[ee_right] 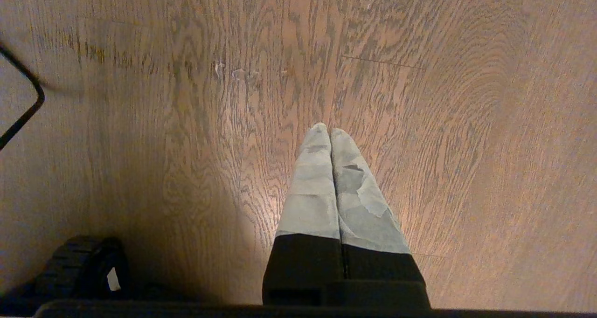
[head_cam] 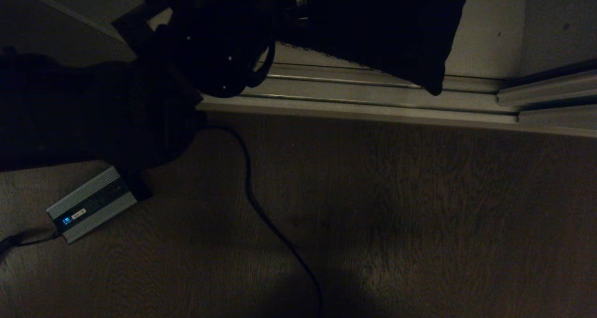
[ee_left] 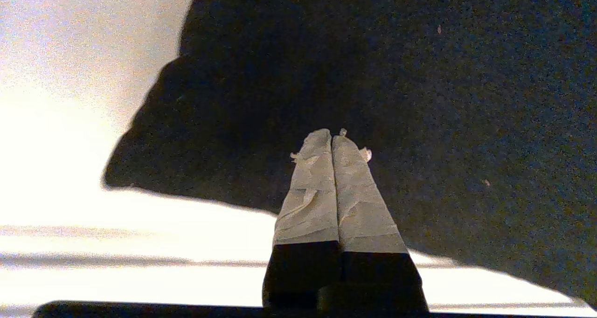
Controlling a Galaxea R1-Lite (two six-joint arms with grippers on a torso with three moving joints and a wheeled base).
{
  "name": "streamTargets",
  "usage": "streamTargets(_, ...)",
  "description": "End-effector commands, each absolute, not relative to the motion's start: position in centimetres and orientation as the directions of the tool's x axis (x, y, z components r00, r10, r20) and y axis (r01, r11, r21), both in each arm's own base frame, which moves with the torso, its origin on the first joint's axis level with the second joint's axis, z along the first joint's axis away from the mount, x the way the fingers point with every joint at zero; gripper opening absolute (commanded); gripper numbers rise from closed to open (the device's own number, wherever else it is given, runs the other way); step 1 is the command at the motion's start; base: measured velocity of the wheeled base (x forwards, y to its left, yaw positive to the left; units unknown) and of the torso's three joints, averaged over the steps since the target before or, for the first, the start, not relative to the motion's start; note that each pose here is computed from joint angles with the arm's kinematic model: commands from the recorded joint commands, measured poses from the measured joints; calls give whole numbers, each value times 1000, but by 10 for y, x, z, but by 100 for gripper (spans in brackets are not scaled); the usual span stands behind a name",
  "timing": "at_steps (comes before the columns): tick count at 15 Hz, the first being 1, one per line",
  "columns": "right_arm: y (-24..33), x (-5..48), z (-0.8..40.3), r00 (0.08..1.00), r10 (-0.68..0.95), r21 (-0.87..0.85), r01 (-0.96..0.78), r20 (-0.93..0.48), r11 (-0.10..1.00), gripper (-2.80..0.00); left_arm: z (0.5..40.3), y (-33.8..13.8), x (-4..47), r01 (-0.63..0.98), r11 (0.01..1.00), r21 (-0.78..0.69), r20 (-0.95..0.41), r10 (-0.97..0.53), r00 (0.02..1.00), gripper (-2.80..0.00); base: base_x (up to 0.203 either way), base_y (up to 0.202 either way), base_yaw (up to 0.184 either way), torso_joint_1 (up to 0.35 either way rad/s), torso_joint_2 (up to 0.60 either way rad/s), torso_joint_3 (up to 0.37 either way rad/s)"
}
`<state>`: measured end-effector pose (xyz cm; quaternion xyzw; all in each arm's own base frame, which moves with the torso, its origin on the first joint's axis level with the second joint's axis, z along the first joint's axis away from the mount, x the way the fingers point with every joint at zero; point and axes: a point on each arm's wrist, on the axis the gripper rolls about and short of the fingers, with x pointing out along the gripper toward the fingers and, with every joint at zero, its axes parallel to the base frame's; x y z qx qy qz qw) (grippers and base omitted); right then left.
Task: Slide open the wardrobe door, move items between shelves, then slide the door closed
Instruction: Place the pillow on the lower shelf
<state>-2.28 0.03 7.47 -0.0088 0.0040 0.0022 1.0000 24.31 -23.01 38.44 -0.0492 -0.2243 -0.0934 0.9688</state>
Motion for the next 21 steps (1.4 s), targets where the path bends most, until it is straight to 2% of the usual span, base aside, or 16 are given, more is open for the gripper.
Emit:
streamTargets(1, 0, -23, 73, 1000, 5, -18, -5, -10, 1000, -280, 397, -216, 211, 227, 972, -58, 435, -181, 882, -280, 0, 0, 0, 0, 0, 0)
streamTargets(5, 0, -23, 74, 1000, 5, -18, -5, -10, 1000, -280, 379, -179, 172, 238, 971, -25, 352, -214, 911, -280, 0, 0, 0, 0, 0, 0)
streamTargets(11, 0, -23, 73, 1000, 5, -17, -5, -11, 1000, -280, 354, -115, 121, 179, 984, -1, 269, -173, 947, -280, 0, 0, 0, 0, 0, 0)
streamTargets(17, 0, -23, 74, 1000, 5, -17, -5, -10, 1000, -280, 331, -63, 117, -72, 997, 20, 233, 65, 970, -280, 0, 0, 0, 0, 0, 0)
streamTargets(21, 0, -23, 73, 1000, 5, -18, -5, -11, 1000, -280, 327, -46, 117, -179, 984, 11, 237, 171, 956, -280, 0, 0, 0, 0, 0, 0)
